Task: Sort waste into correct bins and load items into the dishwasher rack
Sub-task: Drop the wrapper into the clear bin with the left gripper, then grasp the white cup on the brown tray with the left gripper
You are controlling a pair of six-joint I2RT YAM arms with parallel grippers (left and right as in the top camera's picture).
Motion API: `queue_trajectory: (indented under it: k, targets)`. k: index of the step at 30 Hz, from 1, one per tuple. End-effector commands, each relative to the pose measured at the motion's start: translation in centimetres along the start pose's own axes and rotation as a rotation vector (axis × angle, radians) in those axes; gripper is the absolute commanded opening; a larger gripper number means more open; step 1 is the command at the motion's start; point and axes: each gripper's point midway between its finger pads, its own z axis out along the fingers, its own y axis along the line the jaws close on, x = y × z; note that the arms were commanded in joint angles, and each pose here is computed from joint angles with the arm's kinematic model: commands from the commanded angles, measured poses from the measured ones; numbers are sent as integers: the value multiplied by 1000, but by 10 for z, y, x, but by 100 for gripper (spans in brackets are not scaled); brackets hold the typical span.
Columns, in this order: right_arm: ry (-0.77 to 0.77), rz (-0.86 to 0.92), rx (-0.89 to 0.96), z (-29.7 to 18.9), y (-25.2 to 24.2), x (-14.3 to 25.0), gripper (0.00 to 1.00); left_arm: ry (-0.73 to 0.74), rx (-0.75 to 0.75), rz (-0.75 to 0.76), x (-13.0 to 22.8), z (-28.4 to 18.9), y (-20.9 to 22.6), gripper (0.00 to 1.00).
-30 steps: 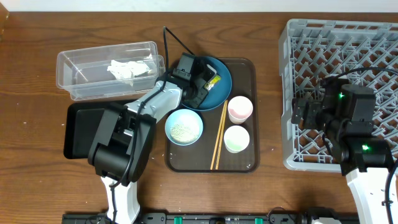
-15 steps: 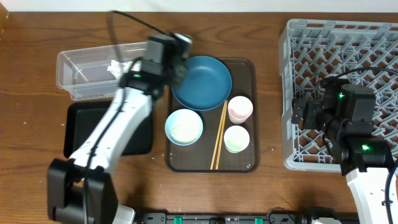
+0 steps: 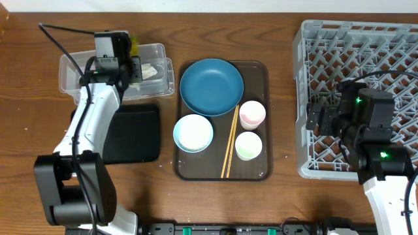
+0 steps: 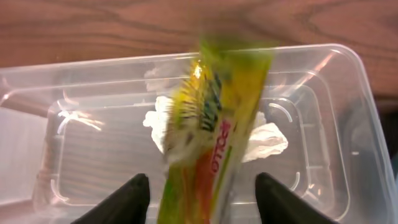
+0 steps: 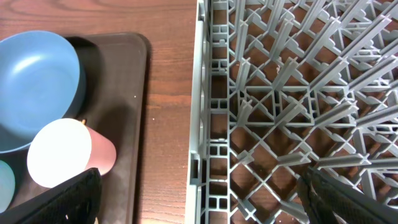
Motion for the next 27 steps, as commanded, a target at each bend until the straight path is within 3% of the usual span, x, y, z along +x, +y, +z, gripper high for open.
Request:
queue_trajectory:
  k: [1,4,10,20,27]
  targets:
    - [-25,-24,-18,-5,7,-9,99,-28,2,-15,-8,-8,0,64]
    - [-25,-24,-18,-5,7,-9,99,-43,19,-9,-12,-20,-6,65]
    - [-26,-25,-17,-5,7,-10,99,18,241,57,6,-55,-68,65]
    - [-25,-24,-17,-5,7,-9,99,349,643,165,98,-112,-194,65]
    - [-24,-24,-17,-5,7,-9,99,442,711,277,146,-138,-243,65]
